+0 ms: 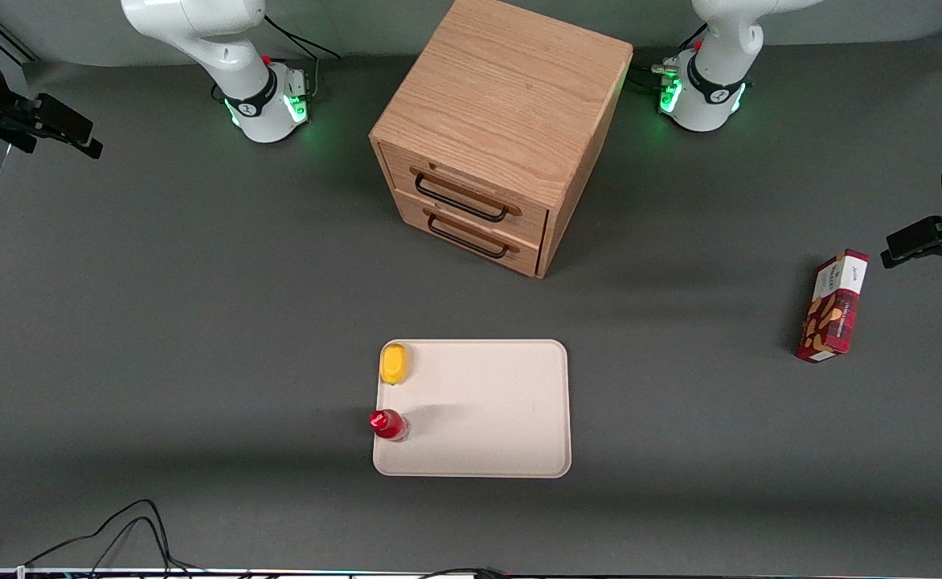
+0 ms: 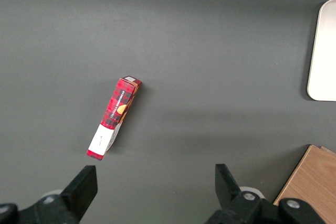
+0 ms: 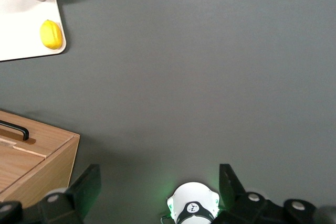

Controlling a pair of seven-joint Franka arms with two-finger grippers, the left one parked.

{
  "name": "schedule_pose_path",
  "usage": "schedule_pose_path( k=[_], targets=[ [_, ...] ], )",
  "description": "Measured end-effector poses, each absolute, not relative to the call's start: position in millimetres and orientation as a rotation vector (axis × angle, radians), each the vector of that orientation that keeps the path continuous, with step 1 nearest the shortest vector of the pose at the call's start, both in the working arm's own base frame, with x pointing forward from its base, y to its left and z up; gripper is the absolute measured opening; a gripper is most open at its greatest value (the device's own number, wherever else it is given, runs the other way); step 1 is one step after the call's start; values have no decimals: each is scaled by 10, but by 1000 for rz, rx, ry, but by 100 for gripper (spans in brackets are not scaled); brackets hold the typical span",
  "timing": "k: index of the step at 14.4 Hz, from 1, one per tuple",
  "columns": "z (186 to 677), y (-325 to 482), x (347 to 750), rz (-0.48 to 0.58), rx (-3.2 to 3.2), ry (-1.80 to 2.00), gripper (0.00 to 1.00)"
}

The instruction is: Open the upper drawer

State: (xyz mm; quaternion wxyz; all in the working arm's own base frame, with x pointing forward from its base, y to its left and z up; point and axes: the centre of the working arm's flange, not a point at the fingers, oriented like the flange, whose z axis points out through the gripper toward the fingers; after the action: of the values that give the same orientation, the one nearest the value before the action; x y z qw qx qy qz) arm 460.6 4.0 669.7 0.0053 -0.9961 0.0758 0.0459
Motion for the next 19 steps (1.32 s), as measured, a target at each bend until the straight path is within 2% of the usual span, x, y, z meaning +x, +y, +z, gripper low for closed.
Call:
schedule_pose_path(
  k=[12, 14, 17, 19],
  targets=[
    [6843, 137, 4645, 100, -3121, 197, 100],
    [6931, 297, 4584, 122, -3094, -14, 100],
    [7096, 543, 4539, 71, -2994, -490, 100],
    [7064, 958, 4526, 76, -2838, -764, 100]
  ],
)
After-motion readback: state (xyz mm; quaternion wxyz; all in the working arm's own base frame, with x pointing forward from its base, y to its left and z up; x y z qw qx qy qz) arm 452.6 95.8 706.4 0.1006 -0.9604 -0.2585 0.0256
